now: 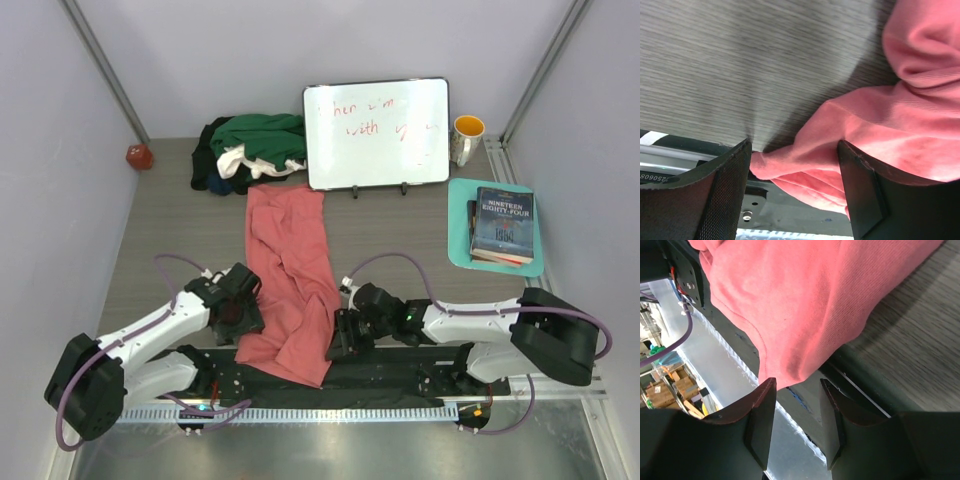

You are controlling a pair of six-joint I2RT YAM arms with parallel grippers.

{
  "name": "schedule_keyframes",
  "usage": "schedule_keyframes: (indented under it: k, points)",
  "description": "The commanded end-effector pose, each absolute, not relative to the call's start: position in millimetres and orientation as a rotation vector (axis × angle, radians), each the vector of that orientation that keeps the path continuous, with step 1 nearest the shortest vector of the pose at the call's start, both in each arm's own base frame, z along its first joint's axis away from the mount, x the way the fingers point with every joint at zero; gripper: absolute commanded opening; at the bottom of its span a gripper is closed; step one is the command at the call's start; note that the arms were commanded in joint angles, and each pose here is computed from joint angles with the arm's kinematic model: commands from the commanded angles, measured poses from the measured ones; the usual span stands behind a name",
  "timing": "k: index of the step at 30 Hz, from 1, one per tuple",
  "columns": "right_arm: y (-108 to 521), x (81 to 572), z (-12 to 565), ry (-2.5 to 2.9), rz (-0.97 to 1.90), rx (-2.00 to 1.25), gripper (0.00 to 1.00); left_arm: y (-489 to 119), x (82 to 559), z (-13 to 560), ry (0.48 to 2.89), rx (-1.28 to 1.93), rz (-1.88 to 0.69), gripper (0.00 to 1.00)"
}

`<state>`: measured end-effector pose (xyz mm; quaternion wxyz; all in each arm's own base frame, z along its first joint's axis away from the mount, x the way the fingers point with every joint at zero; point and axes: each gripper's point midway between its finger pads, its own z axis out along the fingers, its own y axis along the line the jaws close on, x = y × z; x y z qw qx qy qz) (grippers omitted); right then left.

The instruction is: Fold and stack the t-shirts

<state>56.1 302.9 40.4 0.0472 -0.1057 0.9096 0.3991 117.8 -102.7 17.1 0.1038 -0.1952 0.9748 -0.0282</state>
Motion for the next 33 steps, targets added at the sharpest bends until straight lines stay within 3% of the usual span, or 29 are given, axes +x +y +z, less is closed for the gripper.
schedule_keyframes:
  k: [1, 22, 25, 31, 33]
  points:
    - [317, 54, 46, 2.734, 1.297, -0.368, 0.45, -100, 125, 16, 2.813, -0.628, -0.089, 0.71]
    - [334, 39, 32, 2.774, 1.385, -0.427, 0.47, -113, 117, 8, 2.865, -0.596, -0.198, 0.65]
    - [337, 34, 27, 2.798, 1.377, -0.448, 0.45, -113, 115, 6, 2.877, -0.597, -0.196, 0.56]
    - [339, 35, 31, 2.790, 1.360, -0.466, 0.32, -121, 115, 9, 2.883, -0.576, -0.262, 0.14]
    - [339, 36, 33, 2.781, 1.357, -0.461, 0.25, -127, 112, 11, 2.899, -0.557, -0.319, 0.06]
